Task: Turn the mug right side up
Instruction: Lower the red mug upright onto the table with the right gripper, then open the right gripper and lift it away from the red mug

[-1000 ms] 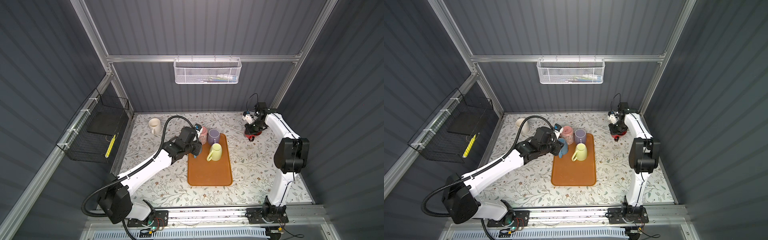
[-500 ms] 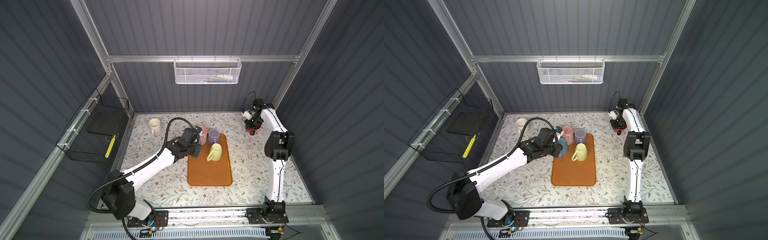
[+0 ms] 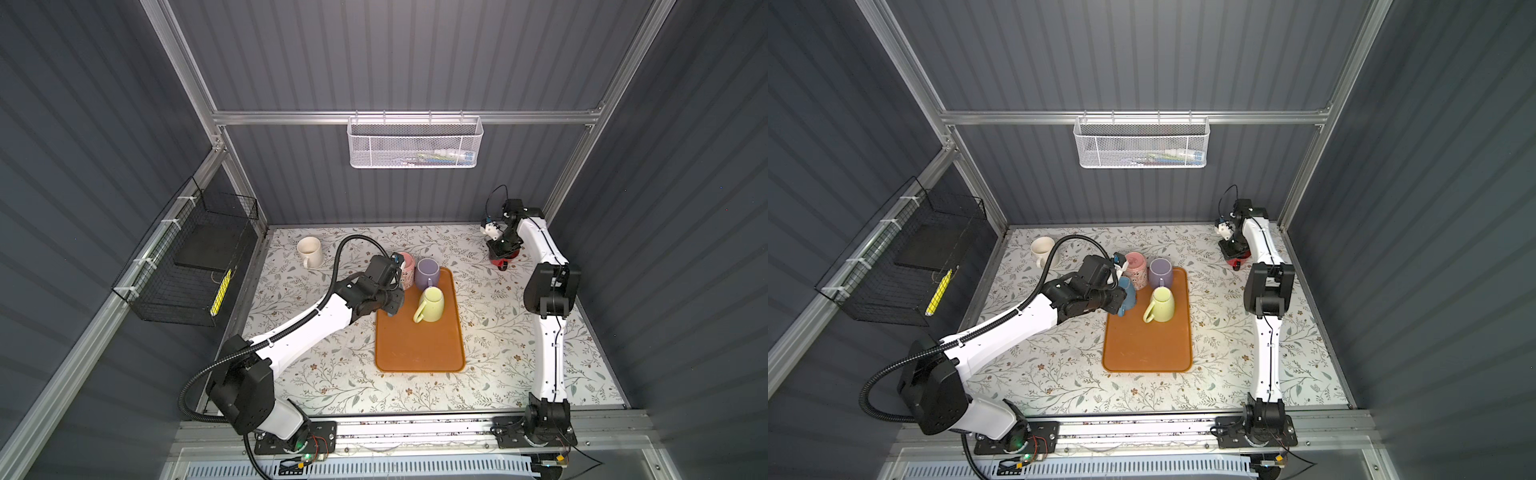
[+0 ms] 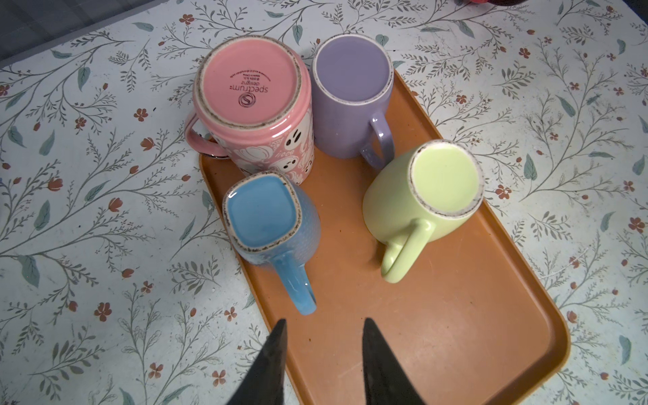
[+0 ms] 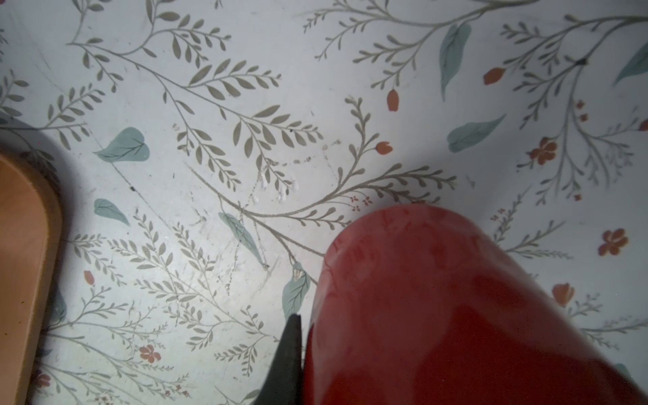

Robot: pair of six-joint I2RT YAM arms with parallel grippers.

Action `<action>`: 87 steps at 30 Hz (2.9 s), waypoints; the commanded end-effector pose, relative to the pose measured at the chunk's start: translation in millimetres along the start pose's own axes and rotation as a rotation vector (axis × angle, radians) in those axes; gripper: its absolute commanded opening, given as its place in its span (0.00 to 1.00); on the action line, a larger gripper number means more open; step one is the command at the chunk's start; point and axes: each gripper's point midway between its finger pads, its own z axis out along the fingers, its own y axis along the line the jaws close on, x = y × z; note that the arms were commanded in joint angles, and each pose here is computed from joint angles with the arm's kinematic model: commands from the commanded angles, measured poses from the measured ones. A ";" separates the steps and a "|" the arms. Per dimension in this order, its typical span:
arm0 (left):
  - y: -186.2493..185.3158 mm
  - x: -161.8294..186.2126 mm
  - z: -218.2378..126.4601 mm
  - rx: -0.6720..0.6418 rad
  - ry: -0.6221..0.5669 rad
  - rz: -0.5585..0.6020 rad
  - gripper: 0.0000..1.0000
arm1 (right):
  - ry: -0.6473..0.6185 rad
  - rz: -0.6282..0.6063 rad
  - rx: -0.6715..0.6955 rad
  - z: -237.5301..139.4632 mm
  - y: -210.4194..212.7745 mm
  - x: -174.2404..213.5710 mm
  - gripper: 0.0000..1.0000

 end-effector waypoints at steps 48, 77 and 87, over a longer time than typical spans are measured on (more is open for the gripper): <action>2.3 4.8 -22.0 0.004 -0.022 -0.041 0.38 | -0.130 -0.027 0.122 -64.9 -6.7 -25.1 0.34; -35.7 21.6 -32.4 0.062 -0.074 0.040 0.45 | -0.581 0.196 0.243 -199.7 78.1 39.4 0.44; -52.8 23.8 0.1 0.125 -0.060 0.119 0.47 | -0.808 0.242 0.076 -211.5 160.6 84.1 0.46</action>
